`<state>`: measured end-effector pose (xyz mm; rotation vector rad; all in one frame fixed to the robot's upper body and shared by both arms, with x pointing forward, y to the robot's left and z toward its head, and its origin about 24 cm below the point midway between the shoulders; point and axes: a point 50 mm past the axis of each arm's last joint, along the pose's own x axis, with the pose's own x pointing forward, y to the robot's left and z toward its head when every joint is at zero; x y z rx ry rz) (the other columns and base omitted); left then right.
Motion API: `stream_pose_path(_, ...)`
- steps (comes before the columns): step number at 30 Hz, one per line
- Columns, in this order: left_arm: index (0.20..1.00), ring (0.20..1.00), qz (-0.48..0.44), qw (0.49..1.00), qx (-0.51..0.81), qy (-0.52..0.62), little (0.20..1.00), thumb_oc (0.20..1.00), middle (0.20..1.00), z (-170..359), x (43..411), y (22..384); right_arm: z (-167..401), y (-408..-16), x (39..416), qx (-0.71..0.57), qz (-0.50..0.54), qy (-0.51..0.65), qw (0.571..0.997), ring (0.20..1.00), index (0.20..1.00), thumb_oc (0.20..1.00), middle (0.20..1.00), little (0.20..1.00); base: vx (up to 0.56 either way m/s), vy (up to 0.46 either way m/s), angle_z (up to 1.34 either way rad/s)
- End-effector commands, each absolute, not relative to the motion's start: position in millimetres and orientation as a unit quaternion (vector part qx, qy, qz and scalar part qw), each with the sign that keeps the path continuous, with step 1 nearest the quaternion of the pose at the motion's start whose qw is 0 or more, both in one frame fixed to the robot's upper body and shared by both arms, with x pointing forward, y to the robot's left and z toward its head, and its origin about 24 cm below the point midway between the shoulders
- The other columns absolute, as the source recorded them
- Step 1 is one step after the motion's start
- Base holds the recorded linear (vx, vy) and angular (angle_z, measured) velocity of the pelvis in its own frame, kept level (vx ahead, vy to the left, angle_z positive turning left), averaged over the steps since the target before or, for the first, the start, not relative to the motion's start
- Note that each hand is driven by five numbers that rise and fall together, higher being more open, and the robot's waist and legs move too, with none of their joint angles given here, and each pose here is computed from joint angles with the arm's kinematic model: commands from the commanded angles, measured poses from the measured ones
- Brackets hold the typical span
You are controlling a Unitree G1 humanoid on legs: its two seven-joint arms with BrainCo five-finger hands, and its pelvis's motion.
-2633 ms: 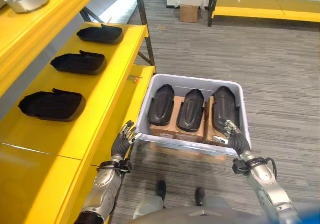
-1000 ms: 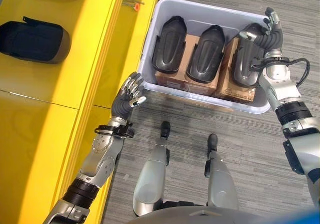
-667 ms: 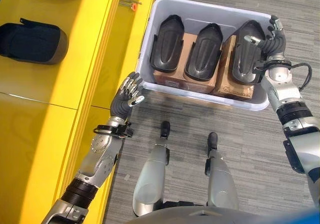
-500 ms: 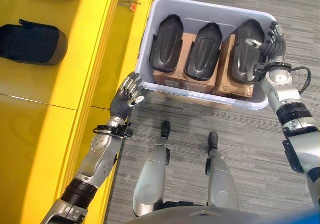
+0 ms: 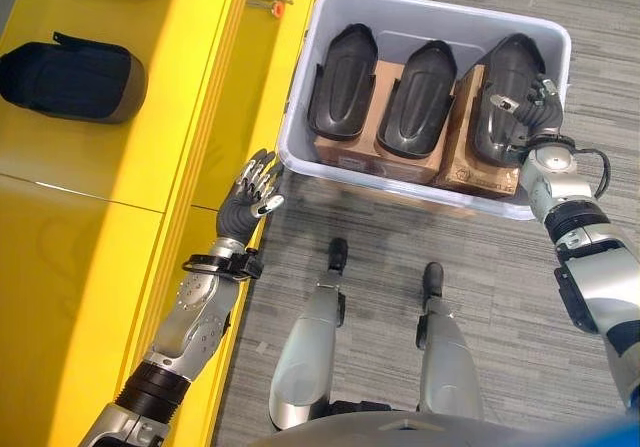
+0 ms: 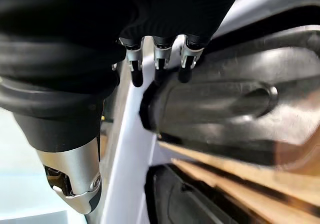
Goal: Move parts from the plastic box to the shelf.
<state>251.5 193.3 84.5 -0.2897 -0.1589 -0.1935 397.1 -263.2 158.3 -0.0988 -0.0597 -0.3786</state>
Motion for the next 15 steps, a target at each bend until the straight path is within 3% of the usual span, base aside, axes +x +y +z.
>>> stream_pose_path(1, 1.000, 1.000, -0.129, 0.971, -0.150, -0.133, 1.000, 1.000, 1.000, 105, 241, 186, 179, -256, 404, -0.036, -0.181, -0.057, 0.981, 1.000, 1.000, 1.000, 1.000, 1.000, 0.00, -0.007, 0.04)
stream_pose_path(15, 1.000, 1.000, -0.147, 0.968, -0.153, -0.135, 1.000, 1.000, 1.000, 107, 245, 174, 149, -264, 401, -0.001, -0.215, 0.016, 0.977, 1.000, 1.000, 1.000, 1.000, 1.000, 0.00, -0.010, 0.05)
